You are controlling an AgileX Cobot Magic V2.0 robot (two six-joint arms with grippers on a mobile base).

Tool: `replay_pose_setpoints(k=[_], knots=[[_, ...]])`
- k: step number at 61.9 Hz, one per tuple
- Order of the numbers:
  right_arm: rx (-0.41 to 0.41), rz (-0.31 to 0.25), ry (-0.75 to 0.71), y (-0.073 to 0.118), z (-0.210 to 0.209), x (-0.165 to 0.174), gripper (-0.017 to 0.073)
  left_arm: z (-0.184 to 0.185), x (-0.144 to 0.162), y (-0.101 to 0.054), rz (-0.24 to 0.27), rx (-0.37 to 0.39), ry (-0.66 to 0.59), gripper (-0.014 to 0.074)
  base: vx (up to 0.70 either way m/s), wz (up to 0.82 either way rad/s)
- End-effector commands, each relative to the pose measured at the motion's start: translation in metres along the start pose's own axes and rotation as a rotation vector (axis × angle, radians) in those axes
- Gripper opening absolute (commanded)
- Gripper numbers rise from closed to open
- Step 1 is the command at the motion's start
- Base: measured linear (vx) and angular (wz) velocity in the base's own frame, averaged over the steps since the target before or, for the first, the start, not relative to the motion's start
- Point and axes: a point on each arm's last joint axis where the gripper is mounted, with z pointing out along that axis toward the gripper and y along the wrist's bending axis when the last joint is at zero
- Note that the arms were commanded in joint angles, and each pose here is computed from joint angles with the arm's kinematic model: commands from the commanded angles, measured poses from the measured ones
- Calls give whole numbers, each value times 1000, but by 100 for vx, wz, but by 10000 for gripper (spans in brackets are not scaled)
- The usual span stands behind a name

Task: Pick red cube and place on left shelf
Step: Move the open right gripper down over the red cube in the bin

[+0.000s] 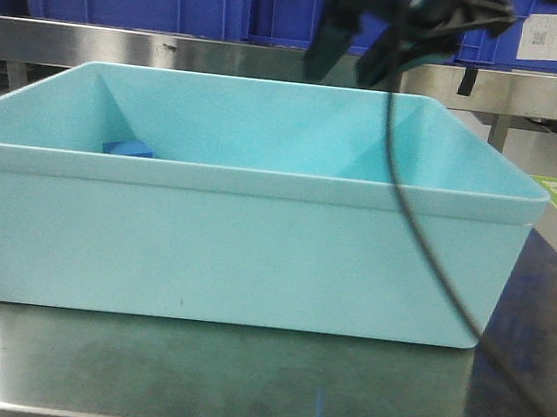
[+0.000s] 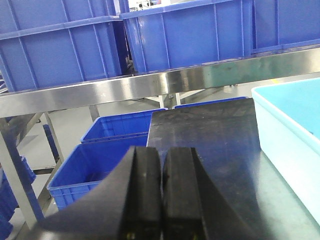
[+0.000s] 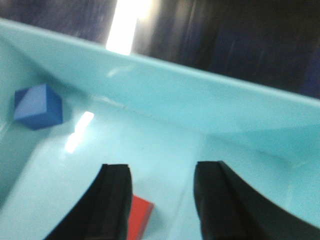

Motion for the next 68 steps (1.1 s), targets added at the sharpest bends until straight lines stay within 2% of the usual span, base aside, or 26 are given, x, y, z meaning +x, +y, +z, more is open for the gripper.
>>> replay_pose_setpoints(k=[1, 6, 26, 68], knots=[[-47, -30, -83, 18, -10, -20, 470, 1, -1, 0, -5, -4, -64, 106, 0, 0], [-53, -43, -59, 26, -2, -20, 512, 1, -1, 0, -5, -4, -64, 106, 0, 0], [-14, -70, 74, 36, 9, -12, 511, 1, -1, 0, -5, -4, -64, 106, 0, 0], [-29, -70, 49, 38, 9, -14, 508, 1, -1, 0, -5, -4, -64, 106, 0, 0]])
